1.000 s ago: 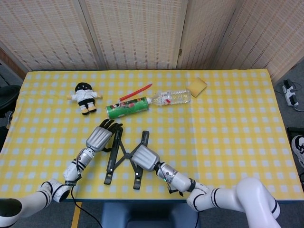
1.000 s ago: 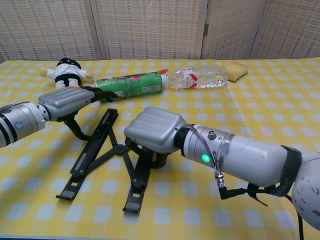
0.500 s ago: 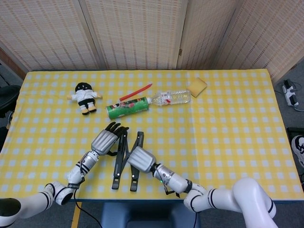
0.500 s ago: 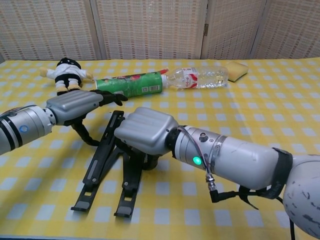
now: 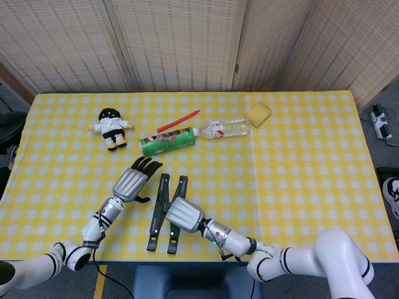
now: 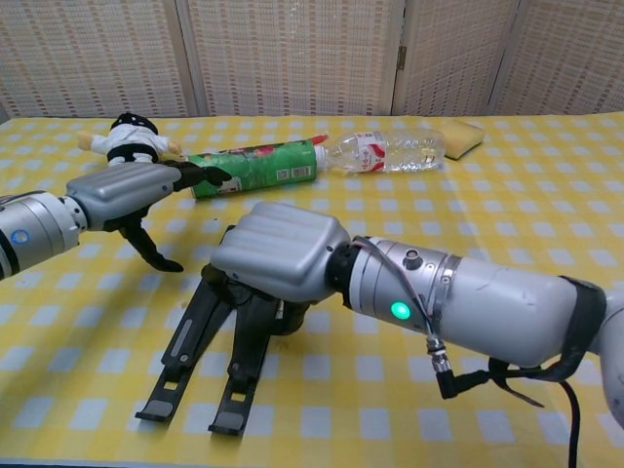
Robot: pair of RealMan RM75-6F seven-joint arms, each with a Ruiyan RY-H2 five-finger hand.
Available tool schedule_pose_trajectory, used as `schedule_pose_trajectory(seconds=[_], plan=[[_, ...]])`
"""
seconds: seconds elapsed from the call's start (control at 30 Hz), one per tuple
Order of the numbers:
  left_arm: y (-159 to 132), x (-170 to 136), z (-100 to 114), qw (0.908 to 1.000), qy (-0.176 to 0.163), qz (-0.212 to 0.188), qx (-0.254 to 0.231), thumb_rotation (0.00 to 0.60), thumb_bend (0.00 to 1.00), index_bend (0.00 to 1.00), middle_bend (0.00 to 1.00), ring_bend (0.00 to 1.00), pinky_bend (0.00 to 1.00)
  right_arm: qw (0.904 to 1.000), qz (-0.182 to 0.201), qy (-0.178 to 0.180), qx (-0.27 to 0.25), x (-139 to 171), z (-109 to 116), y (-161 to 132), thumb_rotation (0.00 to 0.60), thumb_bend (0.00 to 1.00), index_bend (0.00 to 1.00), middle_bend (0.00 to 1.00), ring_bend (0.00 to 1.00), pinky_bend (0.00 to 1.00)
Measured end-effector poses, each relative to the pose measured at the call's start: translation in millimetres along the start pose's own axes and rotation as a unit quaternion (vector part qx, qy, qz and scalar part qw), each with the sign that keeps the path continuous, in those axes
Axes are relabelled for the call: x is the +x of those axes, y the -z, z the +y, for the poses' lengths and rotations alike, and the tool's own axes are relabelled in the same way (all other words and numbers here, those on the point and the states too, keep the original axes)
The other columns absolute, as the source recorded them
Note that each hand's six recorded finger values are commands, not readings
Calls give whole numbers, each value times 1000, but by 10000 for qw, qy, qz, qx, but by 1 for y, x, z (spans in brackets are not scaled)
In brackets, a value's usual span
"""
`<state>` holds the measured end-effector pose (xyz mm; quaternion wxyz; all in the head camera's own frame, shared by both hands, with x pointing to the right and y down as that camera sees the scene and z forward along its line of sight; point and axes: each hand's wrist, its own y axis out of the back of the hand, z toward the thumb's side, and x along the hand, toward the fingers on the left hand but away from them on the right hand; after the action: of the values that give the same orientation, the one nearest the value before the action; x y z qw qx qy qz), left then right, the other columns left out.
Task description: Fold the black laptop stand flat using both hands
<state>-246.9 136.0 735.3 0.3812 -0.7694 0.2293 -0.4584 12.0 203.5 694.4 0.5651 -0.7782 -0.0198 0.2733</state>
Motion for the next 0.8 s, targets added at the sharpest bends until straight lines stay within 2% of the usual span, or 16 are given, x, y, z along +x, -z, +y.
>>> schedule_pose_trajectory(seconds=[0.1, 0.13, 0.23, 0.4, 0.63, 0.8], plan=[[10, -6, 7, 9998, -78, 142, -76, 600, 108, 0, 109, 10, 2, 9998, 187, -96, -25, 6, 10, 1, 600, 258, 43, 207, 395, 470], [12, -7, 9, 9997, -92, 182, -105, 600, 108, 0, 107, 7, 0, 9996, 243, -158, 1, 7, 11, 2, 600, 258, 9, 150, 336, 396], [18, -11, 12, 9994, -121, 271, -187, 600, 108, 0, 99, 0, 0, 9980, 459, -417, 82, 6, 11, -1, 600, 259, 0, 69, 233, 269], [24, -17, 16, 9990, -146, 355, -234, 600, 108, 0, 91, 0, 0, 9927, 829, -817, 324, -5, 14, -8, 600, 257, 0, 76, 196, 228], [33, -23, 17, 9981, -122, 492, -350, 600, 108, 0, 80, 0, 0, 9860, 1033, -1009, 837, -24, 14, -10, 600, 257, 0, 98, 187, 210], [38, -26, 16, 9974, -104, 551, -453, 600, 108, 0, 77, 0, 0, 9815, 1143, -1181, 977, -27, 7, -14, 600, 256, 0, 112, 186, 209]])
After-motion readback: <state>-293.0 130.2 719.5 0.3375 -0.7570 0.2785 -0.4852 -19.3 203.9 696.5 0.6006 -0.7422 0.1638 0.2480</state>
